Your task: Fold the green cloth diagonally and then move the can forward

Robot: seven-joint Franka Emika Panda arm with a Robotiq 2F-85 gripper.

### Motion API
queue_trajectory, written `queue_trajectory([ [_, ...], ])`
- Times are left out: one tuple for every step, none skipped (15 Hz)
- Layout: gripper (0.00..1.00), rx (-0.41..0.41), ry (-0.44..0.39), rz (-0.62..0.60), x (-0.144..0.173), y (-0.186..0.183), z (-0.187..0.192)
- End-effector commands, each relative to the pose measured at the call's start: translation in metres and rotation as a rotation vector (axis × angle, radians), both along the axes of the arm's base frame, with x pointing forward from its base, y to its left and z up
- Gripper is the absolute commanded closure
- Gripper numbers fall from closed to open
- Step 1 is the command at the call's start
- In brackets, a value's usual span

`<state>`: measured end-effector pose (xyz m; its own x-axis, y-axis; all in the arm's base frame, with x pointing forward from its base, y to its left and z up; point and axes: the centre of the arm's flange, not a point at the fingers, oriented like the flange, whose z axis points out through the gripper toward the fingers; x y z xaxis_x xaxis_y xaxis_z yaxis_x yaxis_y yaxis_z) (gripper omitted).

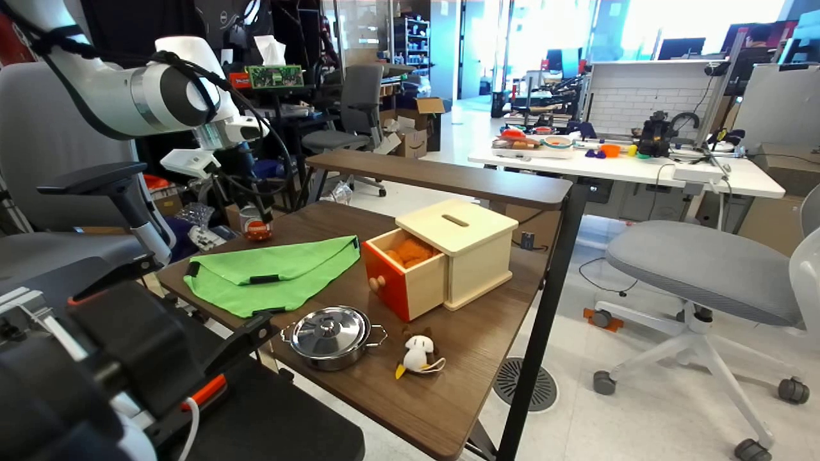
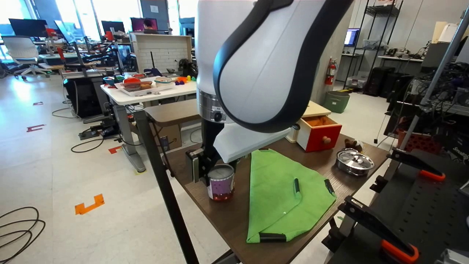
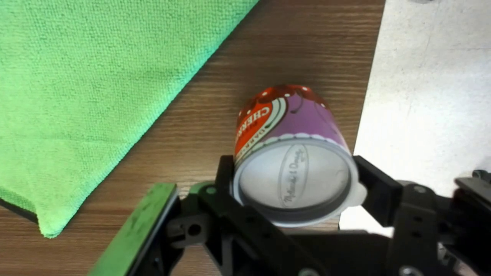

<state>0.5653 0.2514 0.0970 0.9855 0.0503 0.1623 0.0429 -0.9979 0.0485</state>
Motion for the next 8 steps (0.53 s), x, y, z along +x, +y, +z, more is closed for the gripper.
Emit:
queue_trajectory([
  [0.51,-0.005,-0.005,0.025,0.004,-0.001,-0.01],
  [0.51,-0.009,-0.002,0.023,0.003,-0.003,-0.012],
  [0.51,-0.006,0.001,0.021,0.004,-0.004,-0.011],
  [0.06,-0.003,0.004,0.019,0.005,-0.005,-0.009],
  [0.05,-0.004,0.003,0.016,0.005,-0.007,-0.008],
  [0.0,-0.006,0.001,0.013,0.005,-0.009,-0.007],
  [0.0,-0.007,0.002,0.009,0.004,-0.012,-0.004],
  [0.0,-0.007,-0.002,0.004,0.003,-0.014,0.001],
])
